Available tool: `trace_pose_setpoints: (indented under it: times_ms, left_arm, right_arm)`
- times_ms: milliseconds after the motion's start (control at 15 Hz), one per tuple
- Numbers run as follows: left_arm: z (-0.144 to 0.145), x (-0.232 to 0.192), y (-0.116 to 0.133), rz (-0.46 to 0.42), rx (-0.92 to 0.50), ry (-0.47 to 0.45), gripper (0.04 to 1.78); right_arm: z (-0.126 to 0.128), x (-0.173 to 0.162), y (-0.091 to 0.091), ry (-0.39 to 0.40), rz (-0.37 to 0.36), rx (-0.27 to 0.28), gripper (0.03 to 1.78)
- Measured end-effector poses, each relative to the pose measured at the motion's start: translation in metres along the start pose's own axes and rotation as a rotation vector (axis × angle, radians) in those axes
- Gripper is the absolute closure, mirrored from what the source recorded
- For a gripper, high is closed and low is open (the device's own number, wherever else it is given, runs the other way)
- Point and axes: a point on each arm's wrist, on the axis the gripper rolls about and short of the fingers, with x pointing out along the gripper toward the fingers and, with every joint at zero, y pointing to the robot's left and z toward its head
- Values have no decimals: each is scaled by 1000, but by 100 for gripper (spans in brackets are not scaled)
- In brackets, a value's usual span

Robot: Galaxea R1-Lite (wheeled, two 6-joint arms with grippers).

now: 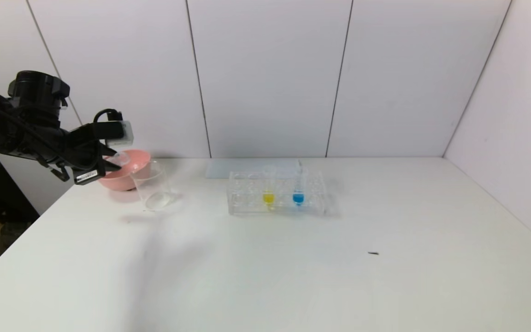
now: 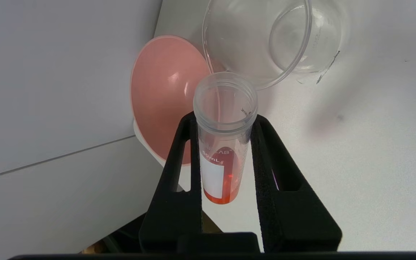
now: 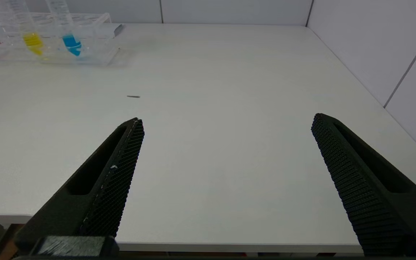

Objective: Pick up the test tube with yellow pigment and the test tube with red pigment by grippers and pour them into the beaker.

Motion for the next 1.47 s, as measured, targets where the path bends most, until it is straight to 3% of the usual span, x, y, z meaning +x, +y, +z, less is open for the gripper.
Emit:
trace_pose_setpoints:
  times_ms: [1467]
  left_arm:
    - [12,7,-7,-28,29,-28,138]
  right_arm:
    - [0,0,0,0,0,0,11]
